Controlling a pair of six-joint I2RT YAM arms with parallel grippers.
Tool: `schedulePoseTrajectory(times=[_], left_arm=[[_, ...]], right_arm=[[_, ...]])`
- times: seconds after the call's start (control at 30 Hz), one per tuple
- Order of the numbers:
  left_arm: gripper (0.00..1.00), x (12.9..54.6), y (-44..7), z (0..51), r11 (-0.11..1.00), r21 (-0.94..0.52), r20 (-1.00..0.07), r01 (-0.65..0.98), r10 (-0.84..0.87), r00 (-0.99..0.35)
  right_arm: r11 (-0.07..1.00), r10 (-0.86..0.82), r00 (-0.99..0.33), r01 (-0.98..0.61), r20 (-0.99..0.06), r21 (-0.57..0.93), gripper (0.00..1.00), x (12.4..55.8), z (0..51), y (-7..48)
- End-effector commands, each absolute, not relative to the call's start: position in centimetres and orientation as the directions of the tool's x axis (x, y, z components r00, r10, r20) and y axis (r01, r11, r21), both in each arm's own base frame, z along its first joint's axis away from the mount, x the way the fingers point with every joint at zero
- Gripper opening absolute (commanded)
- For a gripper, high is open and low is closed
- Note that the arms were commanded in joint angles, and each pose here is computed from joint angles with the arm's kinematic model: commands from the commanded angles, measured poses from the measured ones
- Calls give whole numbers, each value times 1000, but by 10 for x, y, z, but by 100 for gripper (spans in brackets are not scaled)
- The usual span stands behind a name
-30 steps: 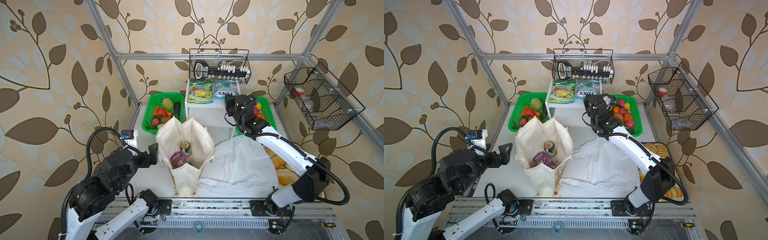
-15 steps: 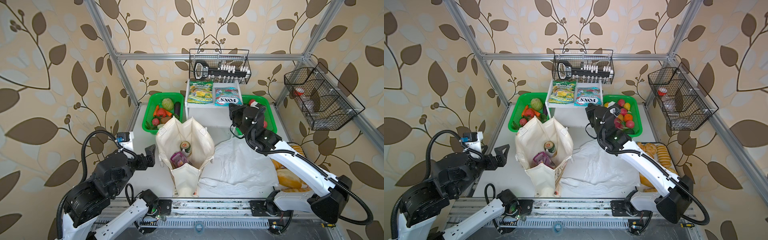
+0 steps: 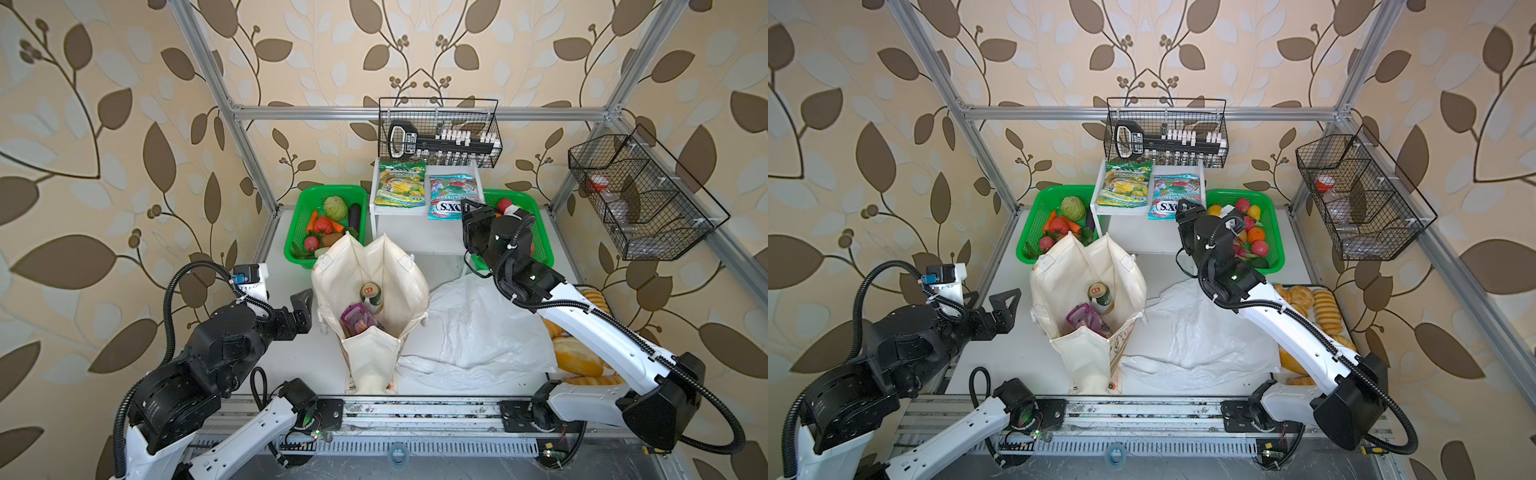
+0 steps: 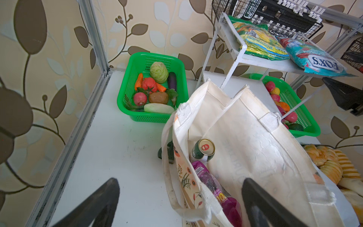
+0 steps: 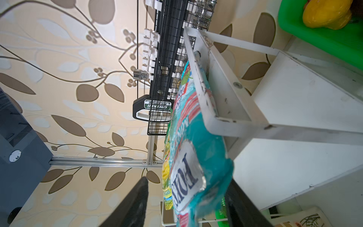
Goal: Place the mixed food into the grocery bags and tie them
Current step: 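Reach the right gripper to the teal FOX'S mint bag on the shelf and grasp it, then pull the teal FOX'S bag off the shelf with the right gripper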
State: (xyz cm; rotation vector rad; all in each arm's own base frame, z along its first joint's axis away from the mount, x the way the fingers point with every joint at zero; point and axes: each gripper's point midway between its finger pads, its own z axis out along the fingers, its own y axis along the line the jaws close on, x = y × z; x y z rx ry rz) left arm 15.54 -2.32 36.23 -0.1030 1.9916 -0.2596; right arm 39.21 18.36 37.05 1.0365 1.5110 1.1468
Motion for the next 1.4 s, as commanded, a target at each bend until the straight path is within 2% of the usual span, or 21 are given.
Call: schedulePoseTrajectory(times=[0.0,0.1,0.2,0.27,0.37,0.47,0.63,0.87,0.97,1.13,1.37], left_arm=[[99,156,-22,369,965,-260,-888,35,-224,-401],[99,155,-21,368,965,-261,-886,29,-228,-403],[99,154,-20,368,962,-270,-885,24,-239,-400],[99,153,-19,367,961,-276,-883,21,-245,-399],[99,154,-20,366,960,-278,-881,21,-246,-403],[99,155,-23,365,960,-278,-879,27,-243,-411],[99,158,-28,363,959,-279,-874,39,-237,-423],[99,164,-36,352,957,-288,-865,48,-238,-442],[99,170,-41,350,953,-299,-862,46,-249,-443],[99,179,-44,346,948,-317,-852,14,-279,-444],[99,187,-54,322,940,-341,-805,-24,-305,-509]], right_arm=[[159,964,-226,81,-137,984,61,402,370,192],[164,963,-230,94,-139,982,60,407,365,193],[180,960,-232,95,-154,979,49,405,364,194],[202,958,-225,100,-176,974,33,400,363,192],[235,953,-216,85,-213,968,21,390,368,189],[272,944,-210,66,-253,960,12,378,374,186],[367,907,-218,-13,-361,930,3,358,398,182],[553,741,-262,-283,-618,783,0,316,471,197],[578,644,-298,-414,-705,703,0,294,498,210],[561,474,-375,-569,-797,602,0,256,515,233],[458,147,-500,-731,-854,506,0,209,487,301]])
